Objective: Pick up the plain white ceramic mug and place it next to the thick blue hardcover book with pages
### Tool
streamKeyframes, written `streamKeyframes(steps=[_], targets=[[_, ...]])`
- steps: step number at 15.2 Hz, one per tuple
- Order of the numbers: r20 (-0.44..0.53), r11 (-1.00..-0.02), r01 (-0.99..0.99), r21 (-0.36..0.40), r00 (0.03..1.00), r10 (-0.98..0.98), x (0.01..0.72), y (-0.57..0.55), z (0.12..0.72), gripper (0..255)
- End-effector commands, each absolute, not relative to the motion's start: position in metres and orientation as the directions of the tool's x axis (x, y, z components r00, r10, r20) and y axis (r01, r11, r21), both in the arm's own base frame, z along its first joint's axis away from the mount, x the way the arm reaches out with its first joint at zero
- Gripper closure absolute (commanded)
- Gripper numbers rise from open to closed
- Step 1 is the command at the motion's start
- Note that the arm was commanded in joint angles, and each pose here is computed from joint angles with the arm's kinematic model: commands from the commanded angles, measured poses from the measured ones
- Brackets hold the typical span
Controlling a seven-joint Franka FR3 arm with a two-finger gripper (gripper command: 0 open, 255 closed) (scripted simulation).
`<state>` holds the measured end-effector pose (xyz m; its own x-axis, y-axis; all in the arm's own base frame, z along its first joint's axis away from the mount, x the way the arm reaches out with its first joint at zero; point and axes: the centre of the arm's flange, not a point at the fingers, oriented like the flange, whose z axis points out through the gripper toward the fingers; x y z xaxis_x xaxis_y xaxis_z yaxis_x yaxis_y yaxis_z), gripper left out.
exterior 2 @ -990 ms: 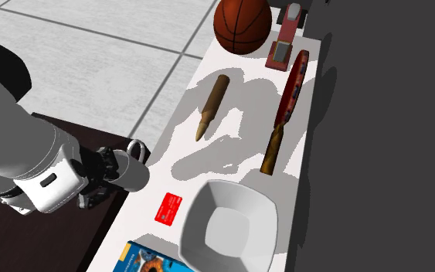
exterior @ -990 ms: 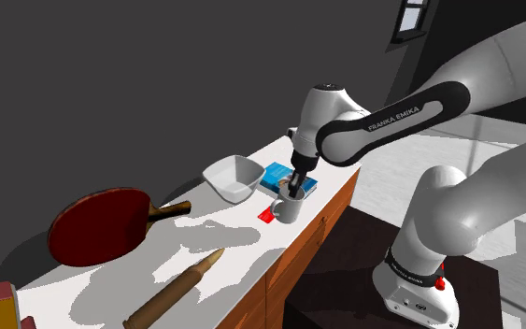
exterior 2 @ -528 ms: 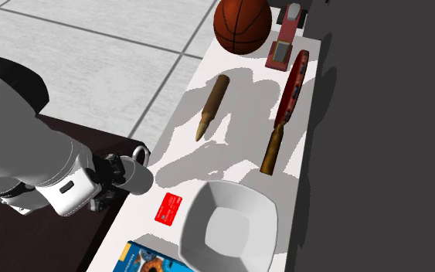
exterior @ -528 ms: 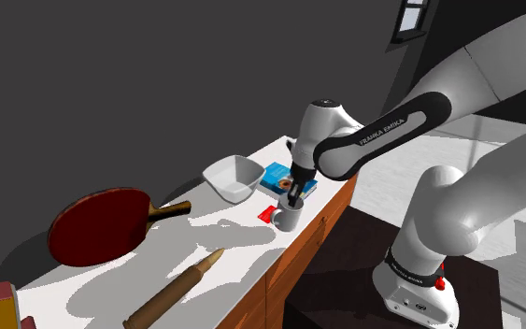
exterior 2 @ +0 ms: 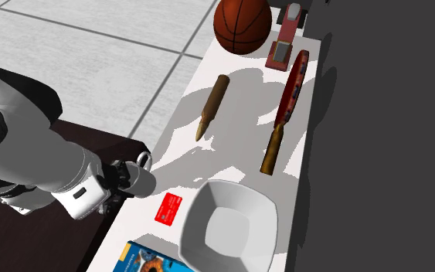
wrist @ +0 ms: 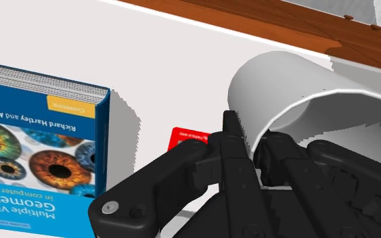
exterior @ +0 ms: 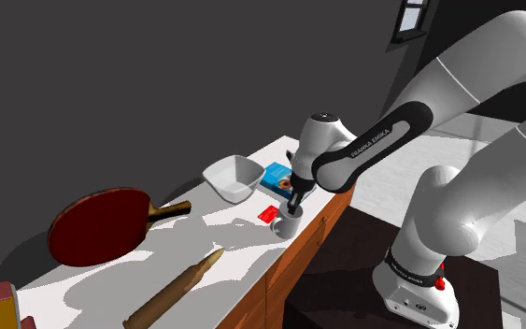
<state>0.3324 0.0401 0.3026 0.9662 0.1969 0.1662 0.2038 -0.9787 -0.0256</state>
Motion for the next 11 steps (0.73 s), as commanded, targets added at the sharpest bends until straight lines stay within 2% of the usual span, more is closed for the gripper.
streamKeyframes(steps=[1,6,7,11], targets=[[0.167,-0.979,0.204,-0.025,0.966,0.197,0.3328,0.0401,0.301,255],[0.167,-0.979,0.204,-0.026,0.966,0.197,0.3328,0.0401,0.3011,255],[0.167,-0.979,0.204,-0.026,0.966,0.197,0.3328,0.0401,0.301,0],[0.167,-0.979,0.204,-0.026,0.966,0.197,0.3328,0.0401,0.301,0]])
